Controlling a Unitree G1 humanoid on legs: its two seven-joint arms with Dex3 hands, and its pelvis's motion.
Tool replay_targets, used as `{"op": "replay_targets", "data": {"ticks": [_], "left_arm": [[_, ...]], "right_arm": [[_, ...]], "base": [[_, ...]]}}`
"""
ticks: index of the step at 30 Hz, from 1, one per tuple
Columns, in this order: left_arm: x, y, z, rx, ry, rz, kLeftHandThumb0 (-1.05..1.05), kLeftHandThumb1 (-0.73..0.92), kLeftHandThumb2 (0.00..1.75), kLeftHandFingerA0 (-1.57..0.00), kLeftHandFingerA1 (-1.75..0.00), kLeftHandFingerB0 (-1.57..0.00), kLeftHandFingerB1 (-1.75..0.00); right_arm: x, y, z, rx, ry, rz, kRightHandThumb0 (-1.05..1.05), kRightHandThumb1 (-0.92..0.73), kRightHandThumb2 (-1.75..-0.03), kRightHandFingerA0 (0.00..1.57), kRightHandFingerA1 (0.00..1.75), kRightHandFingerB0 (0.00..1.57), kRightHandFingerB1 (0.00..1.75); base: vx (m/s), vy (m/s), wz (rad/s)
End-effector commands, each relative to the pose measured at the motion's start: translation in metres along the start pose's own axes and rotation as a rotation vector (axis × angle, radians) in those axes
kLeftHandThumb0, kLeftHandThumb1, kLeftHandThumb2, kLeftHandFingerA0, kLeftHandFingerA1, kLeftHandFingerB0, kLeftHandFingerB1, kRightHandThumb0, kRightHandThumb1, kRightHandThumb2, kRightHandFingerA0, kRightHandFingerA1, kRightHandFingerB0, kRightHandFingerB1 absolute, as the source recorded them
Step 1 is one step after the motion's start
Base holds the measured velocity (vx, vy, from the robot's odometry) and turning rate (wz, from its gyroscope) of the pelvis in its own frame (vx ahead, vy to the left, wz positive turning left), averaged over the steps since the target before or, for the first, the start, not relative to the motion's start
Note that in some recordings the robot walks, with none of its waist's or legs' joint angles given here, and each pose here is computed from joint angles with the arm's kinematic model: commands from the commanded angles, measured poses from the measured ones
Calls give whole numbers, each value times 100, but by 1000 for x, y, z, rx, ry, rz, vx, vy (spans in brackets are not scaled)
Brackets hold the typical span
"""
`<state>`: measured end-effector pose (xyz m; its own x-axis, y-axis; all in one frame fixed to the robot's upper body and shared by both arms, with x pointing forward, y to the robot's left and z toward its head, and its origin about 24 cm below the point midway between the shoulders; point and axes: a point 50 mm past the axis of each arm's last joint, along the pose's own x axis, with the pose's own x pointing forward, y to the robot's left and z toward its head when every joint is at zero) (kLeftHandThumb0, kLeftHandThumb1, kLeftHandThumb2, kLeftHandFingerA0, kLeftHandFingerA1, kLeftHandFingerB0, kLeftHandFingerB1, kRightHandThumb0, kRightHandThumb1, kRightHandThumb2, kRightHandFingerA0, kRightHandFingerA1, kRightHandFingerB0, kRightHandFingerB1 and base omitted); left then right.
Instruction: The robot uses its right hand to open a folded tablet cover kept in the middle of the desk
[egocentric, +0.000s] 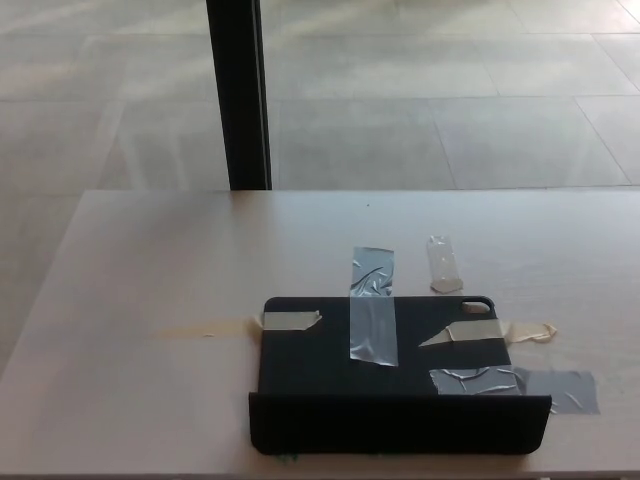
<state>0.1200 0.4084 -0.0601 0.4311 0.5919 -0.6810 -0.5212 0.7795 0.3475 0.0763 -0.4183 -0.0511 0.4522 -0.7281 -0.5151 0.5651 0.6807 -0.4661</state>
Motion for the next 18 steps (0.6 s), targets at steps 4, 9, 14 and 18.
{"op": "replay_targets", "data": {"ticks": [4, 9, 14, 18], "left_arm": [[0, 32, 19, -366, -31, 68, -80, 86, 65, -68, -76, -53, -65], [0, 32, 21, -372, -33, 75, -78, 86, 66, -69, -77, -54, -66], [0, 32, 18, -356, -32, 64, -79, 88, 66, -68, -77, -52, -65], [0, 34, 16, -369, -25, 73, -78, 86, 65, -67, -76, -51, -64]], "right_arm": [[1, -62, 97, 521, -432, -302, -89, -88, -68, 76, 45, 58, 39], [-21, -48, 182, 545, -717, -260, -79, -90, -68, 69, 41, 54, 36], [-53, -13, 251, 424, -1017, -76, -85, -88, -67, 66, 46, 56, 36], [-76, 29, 283, 241, -1168, 121, -84, -89, -67, 71, 52, 47, 40]], "base": [[0, 0, 0], [0, 0, 0], [0, 0, 0], [0, 0, 0]]}}
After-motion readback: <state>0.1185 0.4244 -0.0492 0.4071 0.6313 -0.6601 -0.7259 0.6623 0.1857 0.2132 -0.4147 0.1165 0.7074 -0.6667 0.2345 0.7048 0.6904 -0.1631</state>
